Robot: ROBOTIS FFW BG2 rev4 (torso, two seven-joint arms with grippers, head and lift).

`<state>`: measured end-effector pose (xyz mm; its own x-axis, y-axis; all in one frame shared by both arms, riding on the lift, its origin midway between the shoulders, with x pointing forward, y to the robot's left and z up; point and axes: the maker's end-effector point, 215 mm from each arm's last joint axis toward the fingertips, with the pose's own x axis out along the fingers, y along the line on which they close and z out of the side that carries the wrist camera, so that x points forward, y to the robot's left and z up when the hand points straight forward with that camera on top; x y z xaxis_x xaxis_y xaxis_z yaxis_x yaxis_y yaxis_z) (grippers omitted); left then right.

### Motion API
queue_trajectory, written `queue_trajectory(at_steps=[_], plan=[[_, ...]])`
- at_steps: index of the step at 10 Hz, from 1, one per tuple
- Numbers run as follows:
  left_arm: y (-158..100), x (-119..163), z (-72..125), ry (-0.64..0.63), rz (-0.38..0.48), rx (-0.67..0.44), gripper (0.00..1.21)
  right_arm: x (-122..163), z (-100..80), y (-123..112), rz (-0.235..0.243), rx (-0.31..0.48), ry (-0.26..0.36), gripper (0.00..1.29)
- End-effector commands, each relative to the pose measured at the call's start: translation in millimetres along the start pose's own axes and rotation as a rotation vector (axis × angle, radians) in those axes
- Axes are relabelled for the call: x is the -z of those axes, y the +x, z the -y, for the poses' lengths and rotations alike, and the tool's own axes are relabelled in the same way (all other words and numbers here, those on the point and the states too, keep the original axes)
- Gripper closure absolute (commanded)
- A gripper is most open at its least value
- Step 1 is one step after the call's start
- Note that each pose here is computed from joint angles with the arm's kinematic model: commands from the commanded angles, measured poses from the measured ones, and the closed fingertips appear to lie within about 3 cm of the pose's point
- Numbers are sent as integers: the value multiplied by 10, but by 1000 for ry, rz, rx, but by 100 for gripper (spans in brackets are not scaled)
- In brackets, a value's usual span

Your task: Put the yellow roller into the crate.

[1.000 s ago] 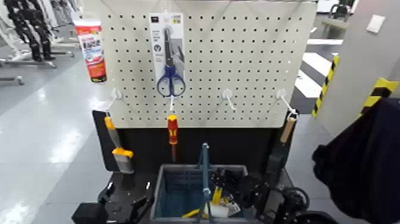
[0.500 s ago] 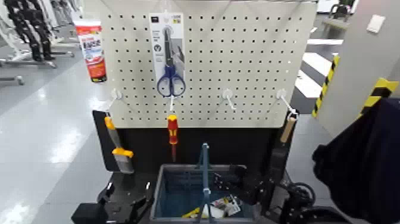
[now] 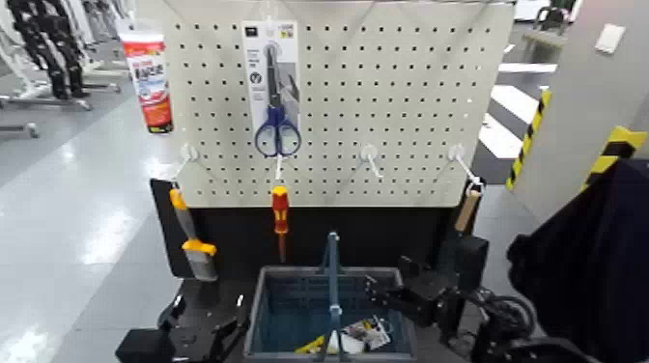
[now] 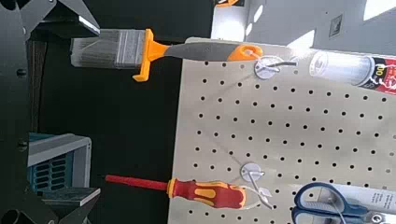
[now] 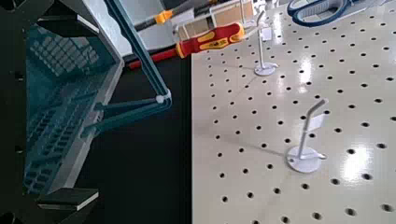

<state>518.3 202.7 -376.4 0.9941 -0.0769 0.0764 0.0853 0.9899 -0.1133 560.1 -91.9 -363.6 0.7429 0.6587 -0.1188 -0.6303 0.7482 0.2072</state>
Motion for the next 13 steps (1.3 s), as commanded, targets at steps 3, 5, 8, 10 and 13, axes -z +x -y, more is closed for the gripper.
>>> queue_trajectory(at_steps=[3,5,8,10,13], plan=[[10,1,8,1,-1,3,11,-203,160,-467,87,258,-117,11],[21,-6,17,5,0,9,11,-156,168,-613,94,333,-141,11],[19,2,30,7,-3,14,11,-97,136,-847,153,409,-137,11],[14,1,27,8,-3,14,11,-19,132,-1022,179,474,-129,12],[8,7,16,7,-4,12,11,102,82,-1144,176,541,-135,12]])
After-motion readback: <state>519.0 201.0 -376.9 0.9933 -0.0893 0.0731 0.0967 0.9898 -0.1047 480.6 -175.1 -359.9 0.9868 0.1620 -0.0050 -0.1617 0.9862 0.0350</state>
